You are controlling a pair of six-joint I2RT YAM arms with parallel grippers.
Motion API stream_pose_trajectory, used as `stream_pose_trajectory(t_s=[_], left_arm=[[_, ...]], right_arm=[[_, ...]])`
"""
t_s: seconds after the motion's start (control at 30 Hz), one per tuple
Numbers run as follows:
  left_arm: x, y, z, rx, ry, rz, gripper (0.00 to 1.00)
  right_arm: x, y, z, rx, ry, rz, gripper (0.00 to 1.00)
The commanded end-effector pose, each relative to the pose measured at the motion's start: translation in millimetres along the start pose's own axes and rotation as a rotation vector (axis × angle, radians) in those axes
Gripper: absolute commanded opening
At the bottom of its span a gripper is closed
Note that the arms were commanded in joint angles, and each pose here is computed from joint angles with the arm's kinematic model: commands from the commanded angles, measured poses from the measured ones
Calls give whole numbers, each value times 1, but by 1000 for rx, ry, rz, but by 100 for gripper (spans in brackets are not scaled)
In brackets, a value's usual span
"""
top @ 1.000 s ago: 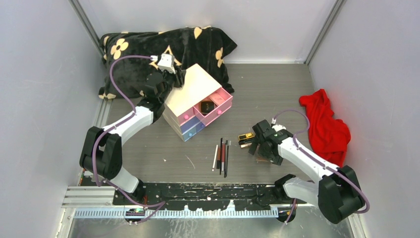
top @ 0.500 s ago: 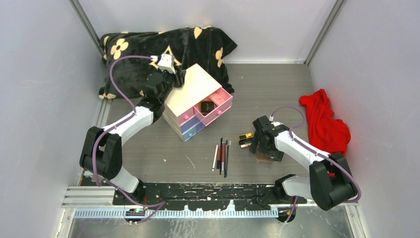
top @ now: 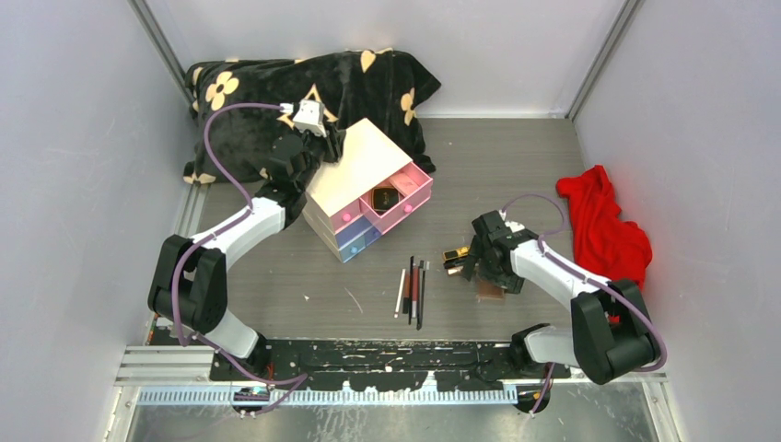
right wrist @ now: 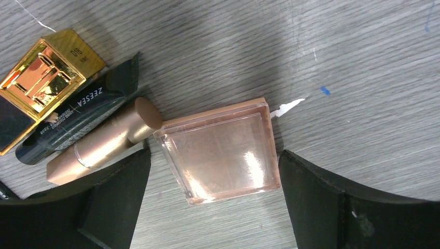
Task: Organize the makeup
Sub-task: Pick up the makeup from the center of the board.
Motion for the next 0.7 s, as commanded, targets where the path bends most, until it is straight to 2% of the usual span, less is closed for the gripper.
stream_pose_trajectory(t_s=[0.0,0.23,0.33,0.47,0.6,0.67], left_arm=[[55,39,144,55,626,-201,38],[55,40,143,53,626,-202,38],[55,39,143,53,624,-201,38],[55,39,142,53,621,-200,38],[55,39,142,53,620,-201,38],[55,39,141,52,618,-199,38]], right_arm=[[-9,-2,5,15,3,11,97],[-12,-3,6,15,14,17,97],[-14,-1,13,1,51,-1,94],[-19,2,22,-15,103,-33,77],[-17,3,20,-17,92,-39,51],[-16,2,19,-18,82,-33,46]])
Point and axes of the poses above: each gripper's point midway between its finger pads, its own x axis back along the fingers, its own y axis along the line the jaws close on, z = x × y, the point moved 8 cm from there along x, back along the fingers, and after that the axes turned 12 degrees about x, right-handed, at the moved point
